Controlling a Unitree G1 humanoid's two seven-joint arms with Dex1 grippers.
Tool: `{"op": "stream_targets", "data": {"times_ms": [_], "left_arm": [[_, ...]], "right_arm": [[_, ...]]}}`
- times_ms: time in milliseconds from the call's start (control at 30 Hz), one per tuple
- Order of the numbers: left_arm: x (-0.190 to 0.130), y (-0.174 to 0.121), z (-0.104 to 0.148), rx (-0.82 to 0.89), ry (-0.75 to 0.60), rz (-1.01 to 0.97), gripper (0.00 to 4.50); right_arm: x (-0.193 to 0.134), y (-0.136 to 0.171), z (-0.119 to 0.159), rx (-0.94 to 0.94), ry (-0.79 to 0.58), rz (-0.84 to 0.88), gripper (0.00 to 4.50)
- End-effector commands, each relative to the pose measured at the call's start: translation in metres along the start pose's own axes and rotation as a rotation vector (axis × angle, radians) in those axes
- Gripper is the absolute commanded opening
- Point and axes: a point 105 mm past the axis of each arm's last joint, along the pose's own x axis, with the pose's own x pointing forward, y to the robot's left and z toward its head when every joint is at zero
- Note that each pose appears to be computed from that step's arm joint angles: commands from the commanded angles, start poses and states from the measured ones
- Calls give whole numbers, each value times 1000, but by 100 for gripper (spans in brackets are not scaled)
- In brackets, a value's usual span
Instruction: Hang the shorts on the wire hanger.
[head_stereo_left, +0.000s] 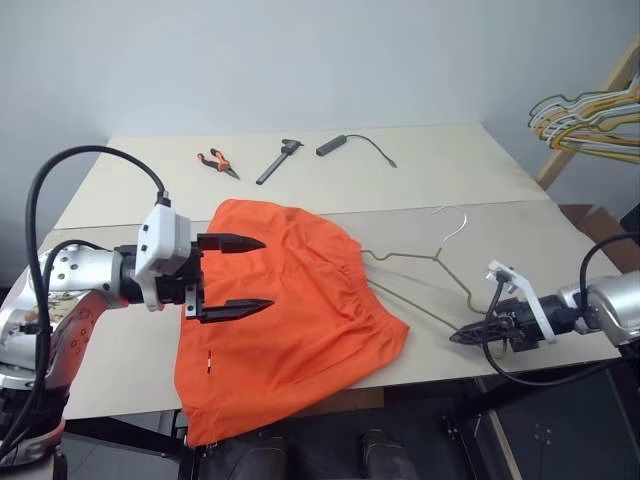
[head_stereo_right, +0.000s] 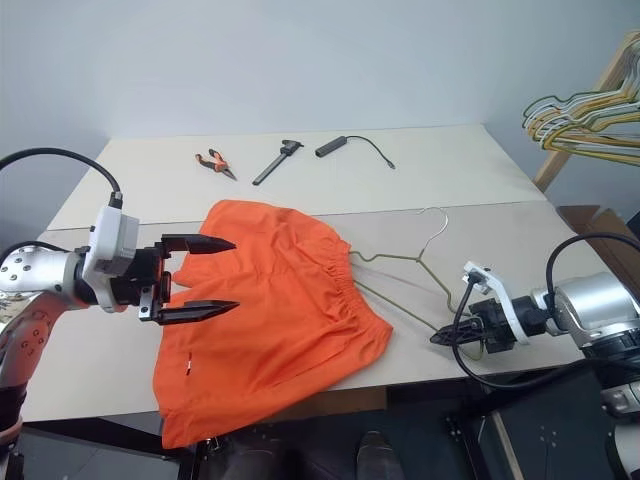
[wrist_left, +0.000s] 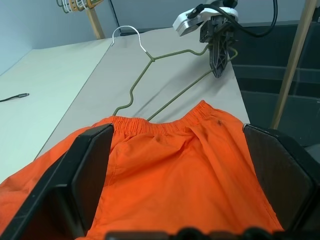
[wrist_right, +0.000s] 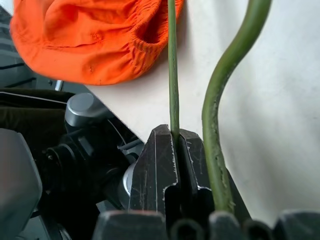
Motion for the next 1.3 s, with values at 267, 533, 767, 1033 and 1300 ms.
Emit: {"op": "stream_targets", "data": {"times_ms": [267, 533, 767, 1033, 1300], "left_arm": [[-2, -1, 8, 45, 2, -5, 448], [-2, -3, 6, 31, 9, -2, 448], [-4, 2, 8, 34, 25, -20, 448], [-5, 2, 9, 32, 32, -31, 448], [-6, -1, 8, 24, 37, -36, 448]], "right_arm": [[10, -6, 22, 168, -42, 16, 0], [-5, 1, 44, 350, -198, 122, 0], [-11, 12, 28, 335, -153, 144, 0], [-8, 21, 19, 309, -98, 189, 0], [5, 12, 21, 267, -68, 145, 0]]}}
